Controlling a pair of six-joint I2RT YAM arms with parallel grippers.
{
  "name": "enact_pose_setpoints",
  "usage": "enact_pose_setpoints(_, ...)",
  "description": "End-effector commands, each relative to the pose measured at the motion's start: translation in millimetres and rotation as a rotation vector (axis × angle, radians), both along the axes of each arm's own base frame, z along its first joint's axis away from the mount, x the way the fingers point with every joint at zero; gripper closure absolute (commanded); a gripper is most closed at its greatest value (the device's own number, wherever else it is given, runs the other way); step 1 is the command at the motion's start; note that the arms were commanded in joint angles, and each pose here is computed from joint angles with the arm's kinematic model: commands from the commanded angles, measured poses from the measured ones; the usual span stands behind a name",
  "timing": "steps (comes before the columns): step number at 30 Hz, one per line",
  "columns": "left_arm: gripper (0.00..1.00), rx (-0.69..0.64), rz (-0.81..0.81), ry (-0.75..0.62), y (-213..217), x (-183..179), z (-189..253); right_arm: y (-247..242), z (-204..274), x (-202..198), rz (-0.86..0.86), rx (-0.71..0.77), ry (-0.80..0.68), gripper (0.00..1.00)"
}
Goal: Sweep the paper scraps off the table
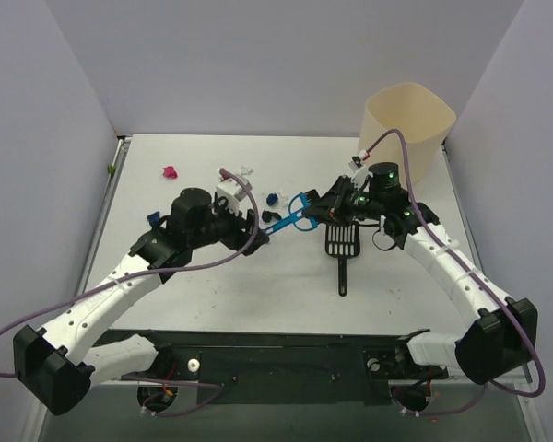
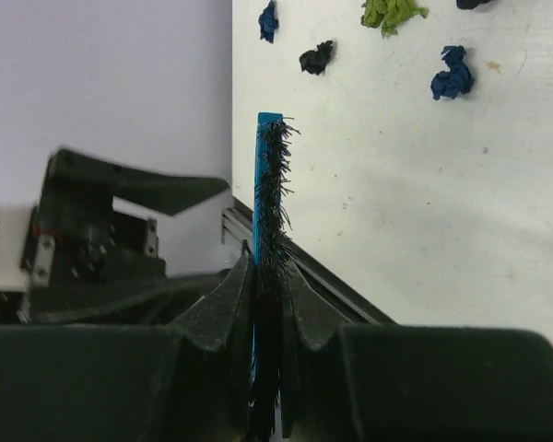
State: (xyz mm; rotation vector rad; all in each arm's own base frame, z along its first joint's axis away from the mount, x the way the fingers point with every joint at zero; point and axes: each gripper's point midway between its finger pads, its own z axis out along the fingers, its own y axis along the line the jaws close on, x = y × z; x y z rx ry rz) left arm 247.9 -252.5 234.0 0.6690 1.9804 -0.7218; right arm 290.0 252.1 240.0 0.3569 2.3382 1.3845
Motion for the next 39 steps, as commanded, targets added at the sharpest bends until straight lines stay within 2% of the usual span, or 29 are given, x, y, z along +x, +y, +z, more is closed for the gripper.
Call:
enact_pose_setpoints(1,0.2,-0.361,-0.029,0.161,-15.8,-0.9,56.5,-18.3,3.7,-19.3,0.118,-0.15,-0.217,1.0)
enact_pose_setpoints(3,0.21,-0.443,-0.006,0.234,-13.1,4.6,63.7,-19.2,7.4,-20.9,0.138,-0.141,-0.306,1.0)
enact_pose_setpoints(4,0.22,-0.462,0.014,0.261,-10.5,11.5,62.6,-20.1,-1.2,-22.6,0.138,-0.143,-0.307,1.0)
enact_pose_setpoints(5,0.22,-0.509,0.012,0.306,-12.9,10.8,69.6,-18.5,15.4,-17.0,0.12,-0.107,-0.391,1.0)
enact_pose_setpoints(6,0.23,-0.53,0.024,0.341,-13.0,14.8,69.4,-18.0,8.6,-18.7,0.12,-0.096,-0.39,1.0)
enact_pose_setpoints(7,0.23,-0.574,0.007,0.36,-16.5,14.1,77.7,-15.1,25.9,-12.8,0.092,-0.044,-0.459,1.0)
enact_pose_setpoints(8,0.23,-0.595,0.012,0.383,-17.4,13.9,79.8,-15.2,19.0,-11.8,0.076,-0.027,-0.453,1.0)
enact_pose_setpoints(11,0.23,-0.711,0.008,0.385,-20.5,18.1,102.2,-5.0,56.0,1.7,0.022,0.172,-0.54,1.0)
enact_pose_setpoints(19,0.23,-0.747,0.097,0.422,-11.2,43.7,93.2,9.8,118.8,14.9,0.037,0.597,-0.611,1.0)
enact_pose_setpoints(22,0.23,-0.755,0.147,0.433,-2.5,53.8,88.6,12.6,135.0,18.3,0.07,0.695,-0.597,1.0)
enact_pose_setpoints(24,0.23,-0.74,0.206,0.404,7.4,62.9,88.2,15.1,130.8,22.4,0.074,0.699,-0.563,1.0)
enact_pose_setpoints(29,0.23,-0.731,0.275,0.315,30.5,75.4,106.9,19.1,100.5,29.8,0.054,0.53,-0.539,1.0)
enact_pose_setpoints(35,0.25,-0.793,0.258,0.417,30.4,81.5,96.3,23.2,115.9,14.0,0.115,0.53,-0.582,1.0)
enact_pose_setpoints(39,0.26,-0.862,0.218,0.443,24.3,80.5,105.4,33.8,106.8,12.0,0.135,0.462,-0.571,1.0)
